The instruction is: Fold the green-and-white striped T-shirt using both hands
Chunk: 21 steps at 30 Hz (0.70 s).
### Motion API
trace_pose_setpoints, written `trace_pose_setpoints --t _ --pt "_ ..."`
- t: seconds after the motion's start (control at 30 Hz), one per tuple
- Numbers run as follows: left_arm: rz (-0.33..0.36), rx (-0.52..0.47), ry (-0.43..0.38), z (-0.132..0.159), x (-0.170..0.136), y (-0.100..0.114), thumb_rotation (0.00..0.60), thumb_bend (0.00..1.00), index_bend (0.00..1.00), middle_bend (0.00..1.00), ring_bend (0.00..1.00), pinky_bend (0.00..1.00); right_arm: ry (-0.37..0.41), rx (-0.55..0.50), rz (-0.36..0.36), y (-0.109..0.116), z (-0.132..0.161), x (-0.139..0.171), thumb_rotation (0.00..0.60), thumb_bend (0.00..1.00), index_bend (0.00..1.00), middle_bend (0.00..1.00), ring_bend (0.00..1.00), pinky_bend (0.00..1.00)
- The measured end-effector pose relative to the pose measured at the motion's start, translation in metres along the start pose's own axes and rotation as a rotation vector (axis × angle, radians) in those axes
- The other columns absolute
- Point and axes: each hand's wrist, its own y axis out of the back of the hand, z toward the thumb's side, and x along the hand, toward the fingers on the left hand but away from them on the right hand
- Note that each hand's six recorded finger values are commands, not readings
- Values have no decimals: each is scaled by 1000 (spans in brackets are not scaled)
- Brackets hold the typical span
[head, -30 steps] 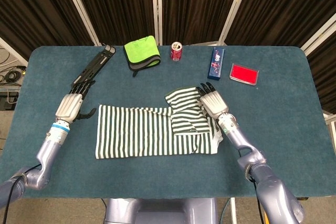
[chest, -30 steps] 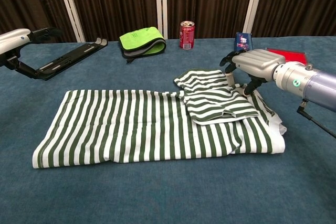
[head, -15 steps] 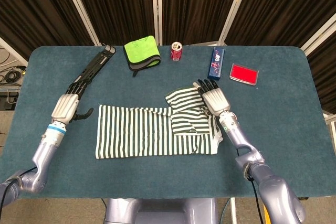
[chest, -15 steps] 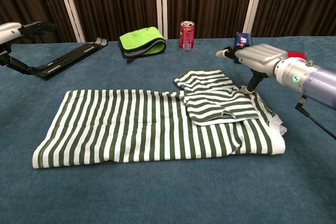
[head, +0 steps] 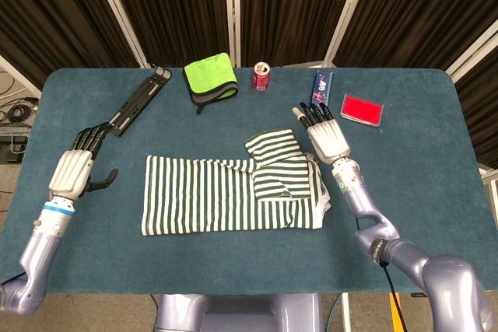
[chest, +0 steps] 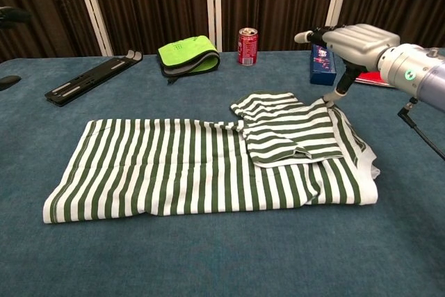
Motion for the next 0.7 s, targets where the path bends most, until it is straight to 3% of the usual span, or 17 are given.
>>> trace_pose_setpoints --t 0.2,0.33,0.53,0.7 --pt "9 47 82 -16 -39 15 600 401 0 0 0 0 -17 20 56 13 -3 -5 600 0 121 0 0 0" --pt "19 58 110 -23 -50 20 600 401 0 0 0 0 -5 128 108 13 -3 -10 600 0 102 0 0 0" --pt "19 66 108 -24 -52 21 600 401 0 0 0 0 36 327 190 14 0 -22 600 0 171 0 0 0" --pt "21 64 112 -27 -48 22 600 402 0 0 0 0 55 275 204 19 20 -37 600 0 234 0 0 0"
